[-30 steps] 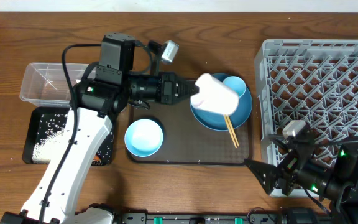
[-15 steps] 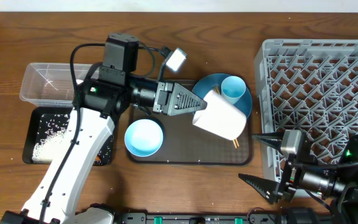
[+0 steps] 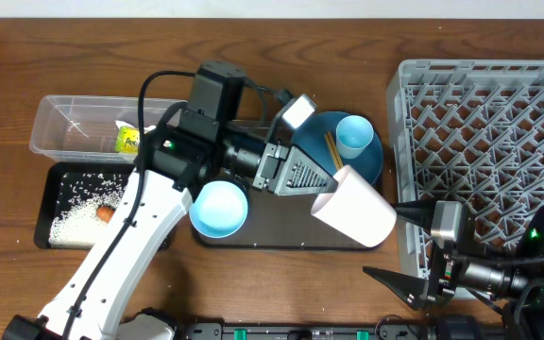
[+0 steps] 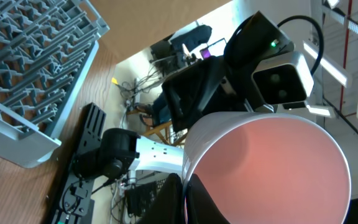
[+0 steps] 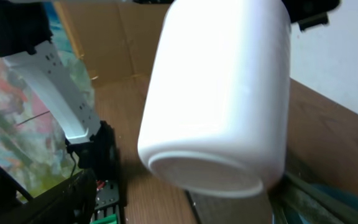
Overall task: Sort waste into correct bins and load items into the dishwasher rack
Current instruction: 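Hold the pink cup out and reach the right gripper to it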
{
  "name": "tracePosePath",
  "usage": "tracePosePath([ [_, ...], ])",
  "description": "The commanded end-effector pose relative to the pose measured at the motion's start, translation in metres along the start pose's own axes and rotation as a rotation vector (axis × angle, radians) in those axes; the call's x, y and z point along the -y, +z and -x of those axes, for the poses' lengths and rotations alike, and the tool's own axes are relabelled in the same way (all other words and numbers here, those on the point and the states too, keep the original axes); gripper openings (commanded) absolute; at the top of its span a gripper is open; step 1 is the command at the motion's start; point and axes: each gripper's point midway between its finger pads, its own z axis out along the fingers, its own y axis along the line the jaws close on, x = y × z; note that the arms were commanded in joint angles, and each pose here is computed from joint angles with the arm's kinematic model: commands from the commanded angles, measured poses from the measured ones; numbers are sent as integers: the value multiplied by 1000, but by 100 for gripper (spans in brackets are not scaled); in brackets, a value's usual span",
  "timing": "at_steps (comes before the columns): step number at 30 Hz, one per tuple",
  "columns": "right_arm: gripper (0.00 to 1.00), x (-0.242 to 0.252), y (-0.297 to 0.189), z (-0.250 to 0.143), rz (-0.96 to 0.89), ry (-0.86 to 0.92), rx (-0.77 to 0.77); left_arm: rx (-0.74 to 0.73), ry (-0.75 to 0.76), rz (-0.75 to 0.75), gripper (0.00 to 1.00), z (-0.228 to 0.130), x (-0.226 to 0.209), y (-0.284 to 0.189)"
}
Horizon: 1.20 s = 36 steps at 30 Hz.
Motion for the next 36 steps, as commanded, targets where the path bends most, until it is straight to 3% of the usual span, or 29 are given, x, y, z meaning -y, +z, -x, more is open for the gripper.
tracePosePath([
  [1, 87, -6, 0, 3, 38, -9, 16, -14, 21, -4, 7, -3, 0, 5],
  [11, 73, -7, 0, 8, 48, -40, 31, -37, 24, -15, 6, -7, 3, 12],
  [24, 79, -12, -1, 10, 80, -48, 43, -26, 24, 17, 6, -5, -3, 12],
  [36, 98, -12, -1, 10, 80, -38, 43, -12, 25, 59, 6, -3, -10, 12],
])
